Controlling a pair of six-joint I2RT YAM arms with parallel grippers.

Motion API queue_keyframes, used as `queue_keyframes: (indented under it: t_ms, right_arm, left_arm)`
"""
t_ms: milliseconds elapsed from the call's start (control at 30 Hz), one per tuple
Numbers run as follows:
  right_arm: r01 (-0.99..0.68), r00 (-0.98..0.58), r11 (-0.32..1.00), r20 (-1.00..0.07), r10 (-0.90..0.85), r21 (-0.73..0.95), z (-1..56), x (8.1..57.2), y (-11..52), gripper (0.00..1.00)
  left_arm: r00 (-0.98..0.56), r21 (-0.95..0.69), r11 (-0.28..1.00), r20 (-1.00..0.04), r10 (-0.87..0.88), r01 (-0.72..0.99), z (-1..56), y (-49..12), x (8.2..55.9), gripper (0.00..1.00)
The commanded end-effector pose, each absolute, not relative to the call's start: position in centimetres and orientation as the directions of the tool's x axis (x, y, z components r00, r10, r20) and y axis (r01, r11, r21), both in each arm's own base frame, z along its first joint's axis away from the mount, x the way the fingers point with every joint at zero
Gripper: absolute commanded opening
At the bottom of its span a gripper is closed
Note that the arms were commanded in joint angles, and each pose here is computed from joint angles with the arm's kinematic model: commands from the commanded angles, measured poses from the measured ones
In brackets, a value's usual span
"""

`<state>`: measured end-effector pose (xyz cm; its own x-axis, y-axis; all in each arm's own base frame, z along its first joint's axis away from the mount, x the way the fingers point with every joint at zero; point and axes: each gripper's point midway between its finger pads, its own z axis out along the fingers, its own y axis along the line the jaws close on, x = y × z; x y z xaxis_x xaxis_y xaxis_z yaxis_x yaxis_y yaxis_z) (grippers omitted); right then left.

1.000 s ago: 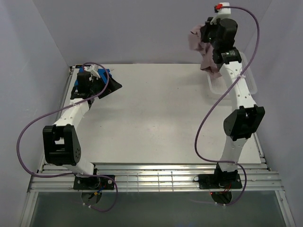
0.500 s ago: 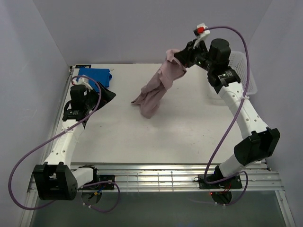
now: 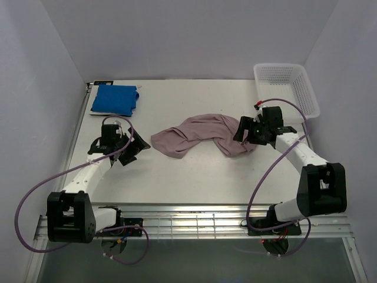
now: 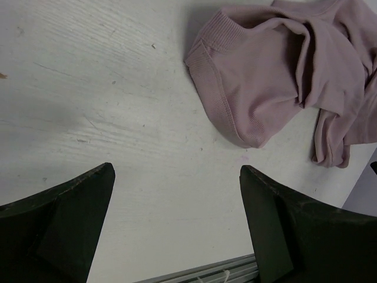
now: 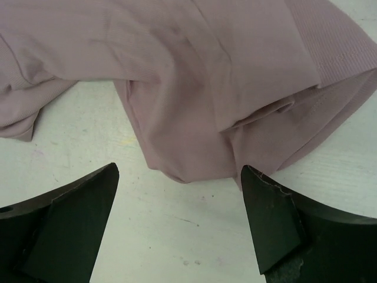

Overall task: Fold and stack the tank tops
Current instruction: Move the tank top to the center of the board, then flatten the tank top out

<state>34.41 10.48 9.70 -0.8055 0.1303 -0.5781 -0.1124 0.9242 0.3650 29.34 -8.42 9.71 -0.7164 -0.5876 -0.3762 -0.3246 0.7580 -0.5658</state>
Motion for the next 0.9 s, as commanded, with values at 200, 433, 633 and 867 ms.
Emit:
queue_keyframes:
  t_ms: [200,433,633,867]
  right_arm:
    - [-0.087,-0.794,0.966,-0.602,0.08,0.244,9.8,31.0,9.7,0.9]
    - [-0.113,-0.808,0.976,-0.589,0.018,0.186,8.8,31.3,10.0,0.9]
    - [-0.096,-0.792,0.971,-0.608,0.06,0.22,9.6,34.8,11.2,0.9]
    - [-0.073,-0.803,0.963,-0.587,0.098,0.26,9.4,37.3,12.4,0.9]
  left_arm:
    - [-0.745,-0.591,0.763,-0.378,-0.55,-0.264,7.8,-10.6,35.0,0.98]
    - [-0.781,-0.591,0.769,-0.35,-0.517,-0.244,5.2,-11.6,38.4,0.98]
    - [-0.818,-0.645,0.75,-0.345,-0.46,-0.15,4.3,-13.6,39.3,0.79]
    - [-0.839,-0.64,0.764,-0.368,-0.401,-0.085,4.1,-15.5,39.6,0.11]
